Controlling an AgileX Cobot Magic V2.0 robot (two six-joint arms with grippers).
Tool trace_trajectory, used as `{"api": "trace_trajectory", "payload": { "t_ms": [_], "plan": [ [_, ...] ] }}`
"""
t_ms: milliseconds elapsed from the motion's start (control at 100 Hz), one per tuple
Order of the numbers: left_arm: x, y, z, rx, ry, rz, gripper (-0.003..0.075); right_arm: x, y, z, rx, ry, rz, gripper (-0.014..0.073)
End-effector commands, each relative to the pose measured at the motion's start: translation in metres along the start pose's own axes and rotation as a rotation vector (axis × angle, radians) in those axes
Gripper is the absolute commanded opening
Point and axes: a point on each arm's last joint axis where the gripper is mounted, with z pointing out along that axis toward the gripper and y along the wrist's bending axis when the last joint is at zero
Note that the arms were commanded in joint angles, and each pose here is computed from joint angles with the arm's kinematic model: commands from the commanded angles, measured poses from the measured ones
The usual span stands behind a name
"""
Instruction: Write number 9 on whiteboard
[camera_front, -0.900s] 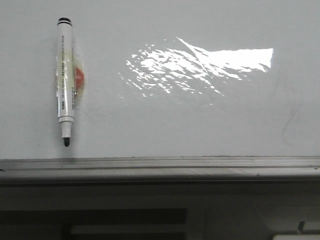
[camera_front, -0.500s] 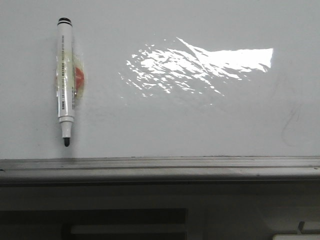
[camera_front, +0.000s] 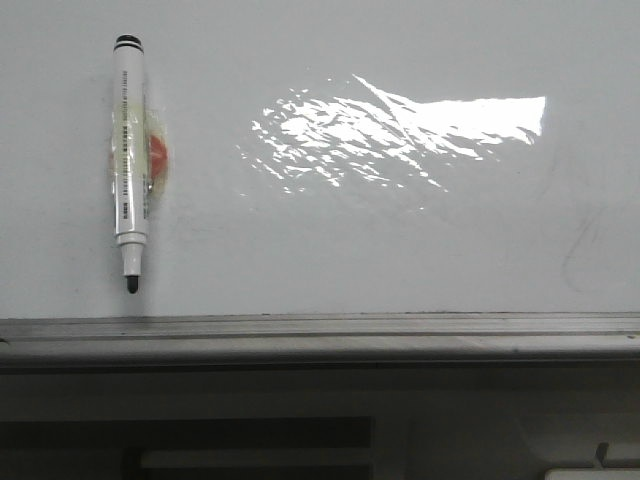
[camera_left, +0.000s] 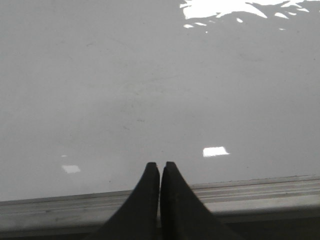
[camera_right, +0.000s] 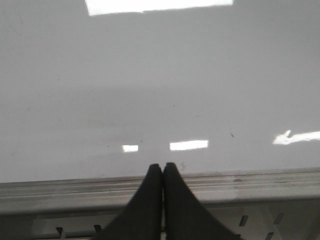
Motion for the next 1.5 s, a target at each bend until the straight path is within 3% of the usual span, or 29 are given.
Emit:
{"api": "trace_trajectory", "payload": {
  "t_ms": [0, 330, 460, 580, 670, 830, 920, 1120, 1320, 1490],
  "plan": [
    [-0.002, 0.000, 0.000, -0.015, -0.089, 0.059, -0.0020, 0.007, -0.001, 0.002, 0.016, -0.004, -0.031, -0.0062],
    [-0.013, -0.001, -0.002, -0.007, -0.205, 0.071, -0.0020, 0.003, -0.002, 0.002, 0.023, -0.046, -0.064, -0.0062],
    [-0.014, -0.001, -0.002, -0.006, -0.214, 0.073, -0.0020, -0.003, 0.001, 0.001, -0.006, -0.105, 0.039, -0.0062],
    [-0.018, -0.002, -0.003, -0.001, -0.260, 0.072, -0.0020, -0.005, 0.001, 0.001, -0.009, -0.136, 0.047, -0.0062],
    [-0.021, -0.002, -0.004, 0.004, -0.298, 0.067, -0.0020, -0.013, 0.001, 0.000, -0.014, -0.219, 0.054, -0.0062],
    [-0.031, -0.003, -0.008, 0.020, -0.412, 0.032, -0.0020, -0.038, 0.001, -0.010, -0.024, -0.516, 0.054, -0.0062],
    [-0.036, -0.004, -0.010, 0.026, -0.482, 0.026, -0.0020, -0.044, 0.001, -0.014, -0.026, -0.588, 0.054, -0.0062],
    [-0.047, -0.002, -0.016, 0.033, -0.552, -0.051, -0.0020, -0.053, 0.001, -0.017, -0.027, -0.499, 0.054, -0.0062],
    [-0.063, 0.005, -0.018, 0.022, -0.393, -0.092, -0.0021, -0.065, 0.003, -0.023, -0.092, -0.320, 0.113, -0.0062],
    [-0.079, 0.007, -0.017, 0.048, -0.356, -0.201, -0.0020, -0.073, 0.006, -0.019, -0.126, -0.110, 0.147, -0.0061]
  ]
}}
